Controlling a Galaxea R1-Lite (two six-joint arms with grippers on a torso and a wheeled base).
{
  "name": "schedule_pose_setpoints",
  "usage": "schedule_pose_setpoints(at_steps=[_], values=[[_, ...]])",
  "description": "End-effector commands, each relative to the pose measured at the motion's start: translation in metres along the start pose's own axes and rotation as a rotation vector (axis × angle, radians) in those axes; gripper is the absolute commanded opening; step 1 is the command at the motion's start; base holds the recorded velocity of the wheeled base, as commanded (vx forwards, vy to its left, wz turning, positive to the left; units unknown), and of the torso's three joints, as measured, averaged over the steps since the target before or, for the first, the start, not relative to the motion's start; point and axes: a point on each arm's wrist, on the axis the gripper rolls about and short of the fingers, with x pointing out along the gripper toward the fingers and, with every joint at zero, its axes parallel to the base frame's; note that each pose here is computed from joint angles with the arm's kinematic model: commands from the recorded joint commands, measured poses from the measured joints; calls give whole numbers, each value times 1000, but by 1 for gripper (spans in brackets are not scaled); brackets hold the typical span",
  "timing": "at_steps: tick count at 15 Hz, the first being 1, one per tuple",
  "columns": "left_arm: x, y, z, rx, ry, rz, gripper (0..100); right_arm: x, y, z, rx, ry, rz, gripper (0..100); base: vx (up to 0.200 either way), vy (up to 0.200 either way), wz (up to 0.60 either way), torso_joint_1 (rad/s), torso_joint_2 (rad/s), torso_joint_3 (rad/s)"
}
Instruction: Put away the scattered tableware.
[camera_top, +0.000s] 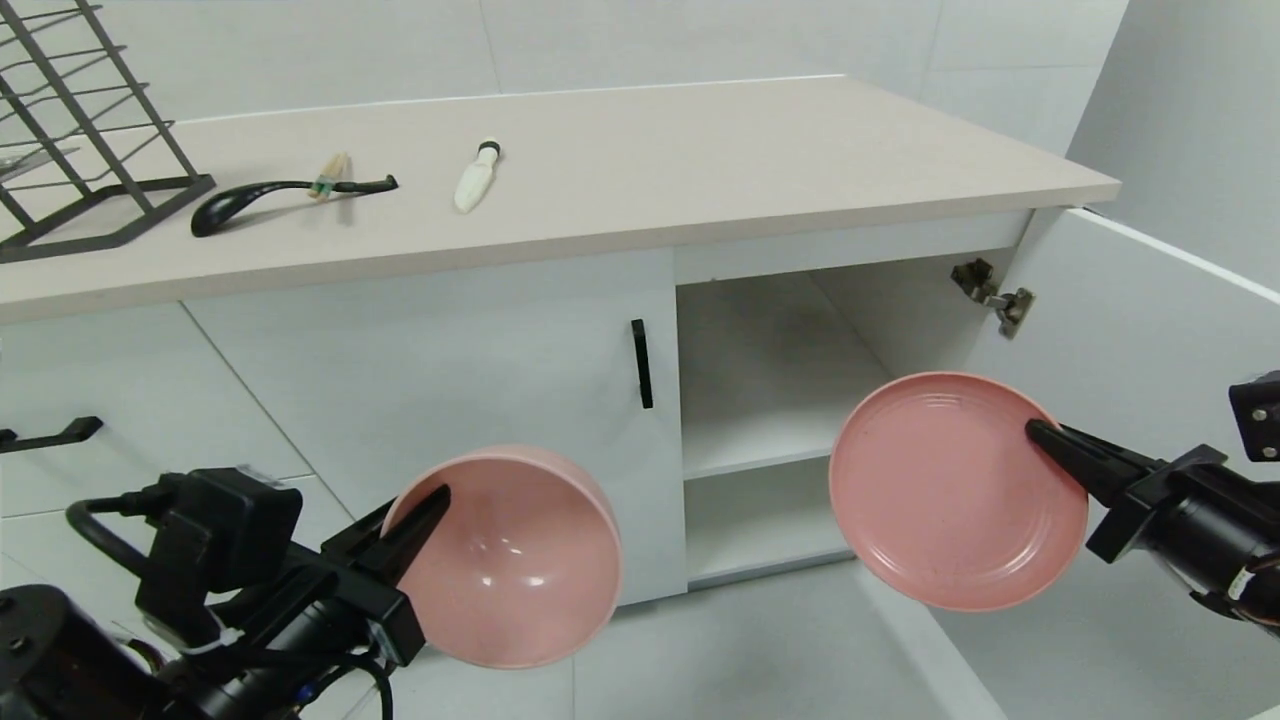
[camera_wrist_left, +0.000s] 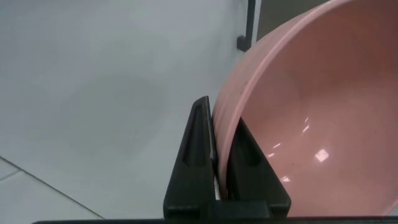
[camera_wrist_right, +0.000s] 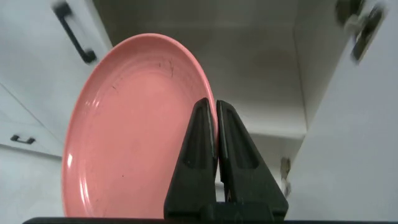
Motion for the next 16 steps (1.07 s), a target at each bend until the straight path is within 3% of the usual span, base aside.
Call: schedule_pose_setpoints(at_steps=[1,5,8,16], values=[[0,-2,0,-13,2,-13,0,16,-5,-18,19,74,-1,0,0,0,0,-41,276,46],[0,-5,-1,-11,10,-30,0,33,-10,-24,21,79,-6,0,0,0,0,-7,103,31],[0,-5,-2,-11,14,-32,0,39,-12,-29,24,93,-8,0,200,0,0,2,15,43],[0,-5,-1,-12,8,-31,0,42,-16,-42,37,143,-21,0,0,-25,0,0,0,1]])
